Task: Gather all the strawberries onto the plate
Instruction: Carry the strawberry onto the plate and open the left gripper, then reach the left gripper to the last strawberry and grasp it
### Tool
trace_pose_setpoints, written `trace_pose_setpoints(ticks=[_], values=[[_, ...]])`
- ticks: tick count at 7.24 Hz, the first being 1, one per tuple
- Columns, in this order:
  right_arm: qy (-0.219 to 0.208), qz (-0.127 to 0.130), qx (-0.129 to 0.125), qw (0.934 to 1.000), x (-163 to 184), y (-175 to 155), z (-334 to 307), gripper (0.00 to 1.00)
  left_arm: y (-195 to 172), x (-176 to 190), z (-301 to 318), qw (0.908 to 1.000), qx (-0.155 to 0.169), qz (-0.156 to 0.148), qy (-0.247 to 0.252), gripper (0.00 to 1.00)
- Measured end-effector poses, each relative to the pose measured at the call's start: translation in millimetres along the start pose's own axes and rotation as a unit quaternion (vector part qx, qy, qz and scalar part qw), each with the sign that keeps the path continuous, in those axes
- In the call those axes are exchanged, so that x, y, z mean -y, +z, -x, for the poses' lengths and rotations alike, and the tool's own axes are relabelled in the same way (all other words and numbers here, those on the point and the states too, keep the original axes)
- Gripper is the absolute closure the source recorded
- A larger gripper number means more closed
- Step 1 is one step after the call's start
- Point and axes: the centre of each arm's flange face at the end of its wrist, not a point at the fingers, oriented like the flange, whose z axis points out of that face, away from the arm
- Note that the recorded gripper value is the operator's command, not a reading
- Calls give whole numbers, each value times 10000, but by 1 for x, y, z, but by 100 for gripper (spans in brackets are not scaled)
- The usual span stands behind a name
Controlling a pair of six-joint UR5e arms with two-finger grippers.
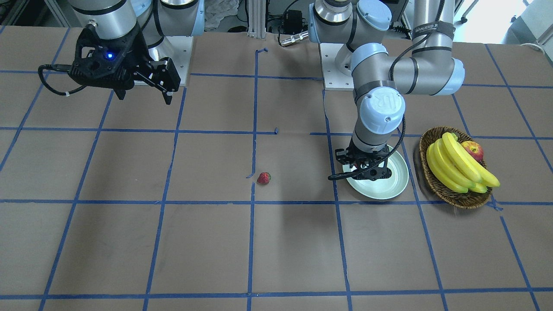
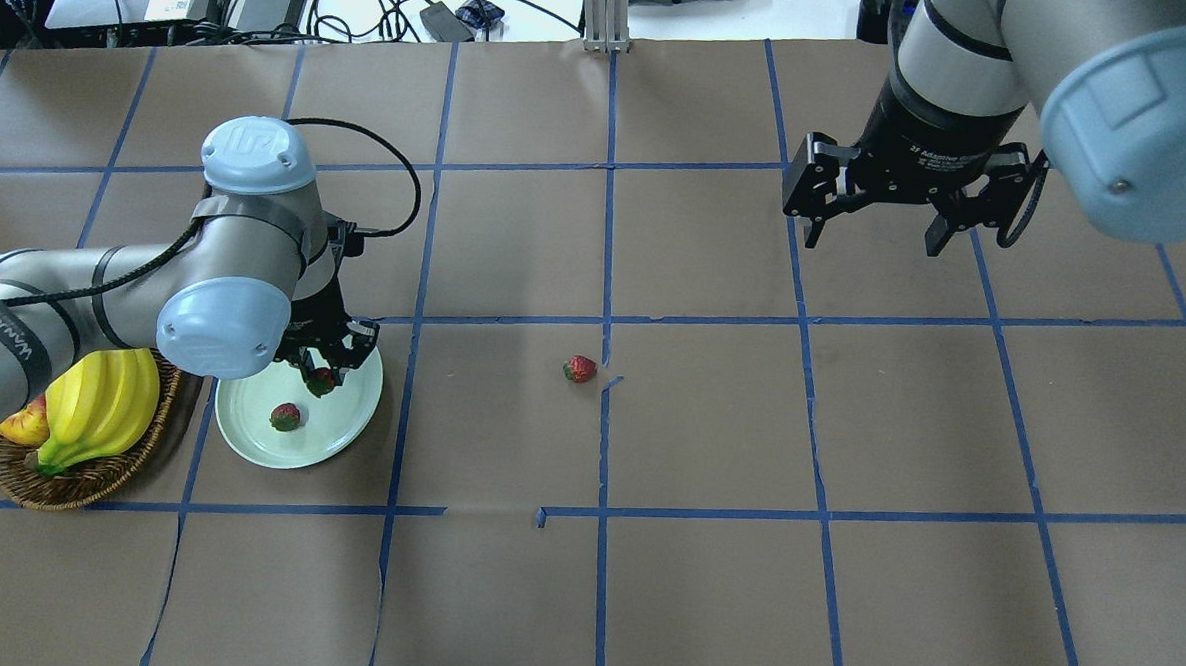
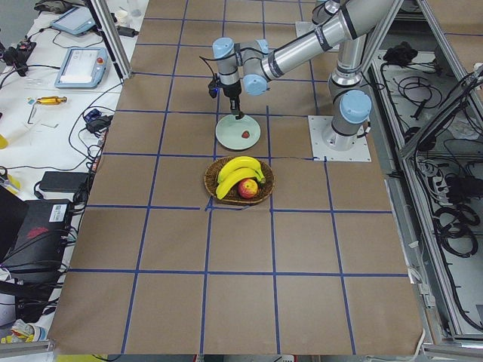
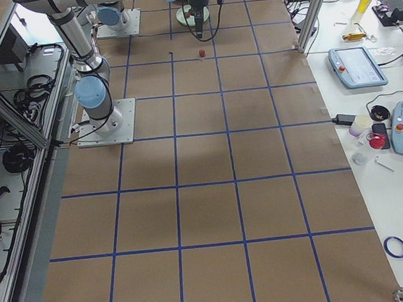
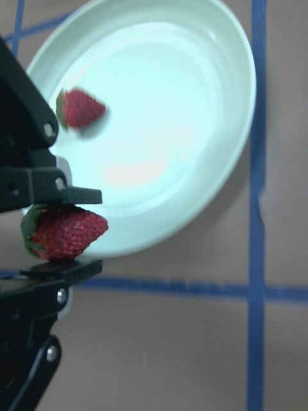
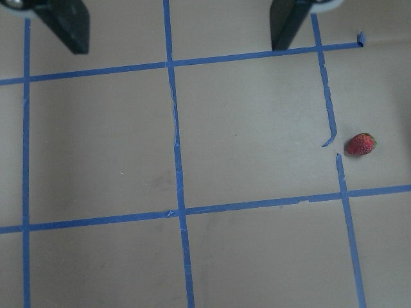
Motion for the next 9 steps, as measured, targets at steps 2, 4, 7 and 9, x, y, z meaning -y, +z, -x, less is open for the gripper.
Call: trace_pose_setpoints(ticks=[2, 4, 7, 9], values=[[0, 4, -1, 10000, 0, 0, 0, 0, 3, -8, -10, 9999, -133, -23, -39, 8], [0, 4, -1, 10000, 0, 0, 0, 0, -31, 1, -63, 9939, -715, -421, -728, 8], [-5, 2, 0, 10000, 0, 0, 0, 0, -56, 16, -172, 9640, -1621, -857, -1928, 16], [-4, 4, -1, 10000, 0, 0, 0, 0, -26, 14, -221, 9633, -1623, -749, -2002, 24]])
